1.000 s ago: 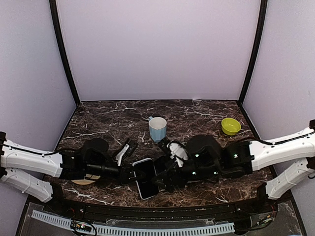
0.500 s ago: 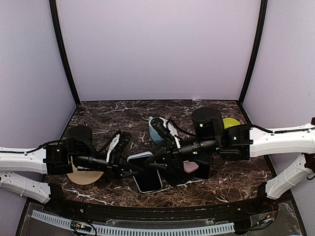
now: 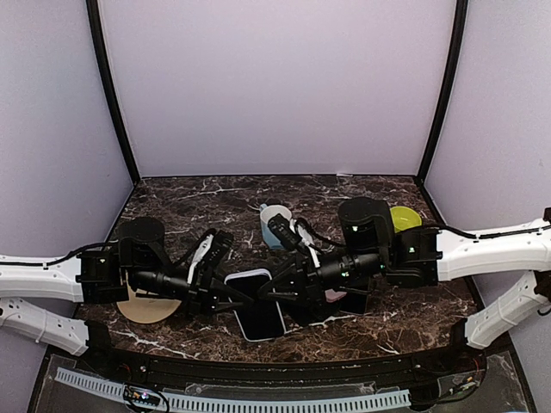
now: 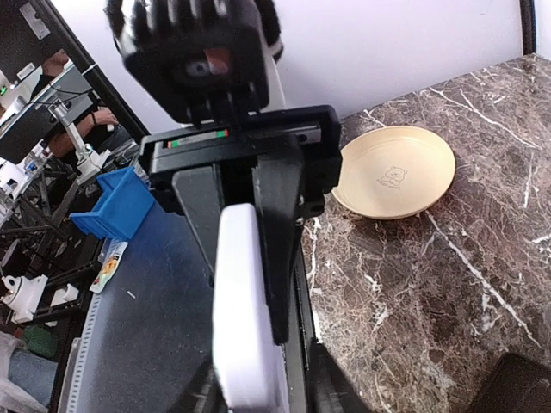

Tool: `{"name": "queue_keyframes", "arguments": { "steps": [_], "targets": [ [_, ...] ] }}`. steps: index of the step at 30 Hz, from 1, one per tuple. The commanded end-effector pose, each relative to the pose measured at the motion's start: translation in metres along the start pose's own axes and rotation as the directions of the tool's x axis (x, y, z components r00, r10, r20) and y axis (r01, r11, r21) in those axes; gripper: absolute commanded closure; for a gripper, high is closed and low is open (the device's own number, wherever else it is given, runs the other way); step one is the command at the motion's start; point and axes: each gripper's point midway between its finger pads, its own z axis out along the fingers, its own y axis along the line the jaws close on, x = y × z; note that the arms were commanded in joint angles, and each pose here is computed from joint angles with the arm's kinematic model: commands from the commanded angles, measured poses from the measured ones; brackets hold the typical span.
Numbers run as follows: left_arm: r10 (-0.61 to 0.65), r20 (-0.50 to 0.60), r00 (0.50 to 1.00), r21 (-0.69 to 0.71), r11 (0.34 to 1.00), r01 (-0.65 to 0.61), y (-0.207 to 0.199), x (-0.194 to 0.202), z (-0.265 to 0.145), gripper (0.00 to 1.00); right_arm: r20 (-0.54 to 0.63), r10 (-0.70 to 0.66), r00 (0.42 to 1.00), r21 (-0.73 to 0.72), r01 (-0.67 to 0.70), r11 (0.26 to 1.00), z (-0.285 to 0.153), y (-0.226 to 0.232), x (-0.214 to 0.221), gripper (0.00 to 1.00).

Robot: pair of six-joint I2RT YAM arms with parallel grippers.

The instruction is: Put the phone into the phone case

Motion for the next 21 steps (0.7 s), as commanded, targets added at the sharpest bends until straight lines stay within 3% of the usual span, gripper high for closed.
{"name": "queue_keyframes", "arguments": {
  "steps": [1,4,5,6,7,8,9,10,11,12,18,21],
  "targets": [
    [0.051,0.123,0.991,0.025,0.998,-0.054,-0.015,-0.043,-0.01,1.0,0.043,0.036,0.998,-0.03,-0.035,0.999,0.002,0.003,-0.005,1.0],
    [-0.004,0.096,0.995,0.012,1.0,0.003,-0.01,-0.039,-0.006,0.96,0.075,0.032,0.997,-0.014,-0.031,0.999,0.005,0.0,-0.02,1.0],
    [-0.037,0.076,0.996,-0.058,0.997,0.041,0.003,-0.036,-0.006,0.85,0.097,0.041,0.994,0.016,-0.042,0.999,0.005,-0.007,-0.027,1.0],
    [-0.104,0.025,0.994,-0.133,0.985,0.106,0.016,-0.021,-0.007,0.33,0.124,0.063,0.99,0.051,-0.07,0.996,0.004,-0.018,-0.036,1.0],
    [-0.126,0.064,0.99,-0.338,0.931,0.14,0.049,-0.025,-0.02,0.17,0.132,0.105,0.986,0.091,-0.118,0.989,0.006,-0.036,-0.038,1.0],
    [-0.242,0.027,0.97,-0.489,0.843,0.224,0.072,0.001,-0.034,0.05,0.142,0.162,0.977,0.127,-0.18,0.975,0.008,-0.058,-0.04,1.0],
    [-0.244,0.118,0.962,-0.702,0.665,0.255,0.11,-0.006,-0.07,0.03,0.155,0.215,0.964,0.151,-0.238,0.959,0.012,-0.079,-0.045,1.0],
    [-0.343,0.126,0.931,-0.803,0.516,0.299,0.127,0.019,-0.098,0.02,0.162,0.267,0.95,0.163,-0.293,0.942,0.017,-0.099,-0.045,1.0],
    [-0.335,0.186,0.924,-0.851,0.415,0.322,0.136,0.009,-0.118,0.01,0.192,0.299,0.935,0.167,-0.331,0.929,0.023,-0.115,-0.051,1.0],
    [-0.348,0.173,0.921,-0.889,0.346,0.298,0.141,0.016,-0.132,0.01,0.211,0.335,0.918,0.191,-0.375,0.907,0.03,-0.135,-0.053,1.0],
    [-0.368,0.215,0.904,-0.895,0.295,0.333,0.143,0.02,-0.14,0.01,0.143,0.491,0.86,0.27,-0.511,0.816,0.083,-0.223,-0.03,1.0],
    [-0.393,0.21,0.895,-0.895,0.292,0.338,0.145,0.027,-0.136,0.01,0.131,0.555,0.821,0.252,-0.569,0.782,0.093,-0.243,-0.025,1.0]
  ]
}}
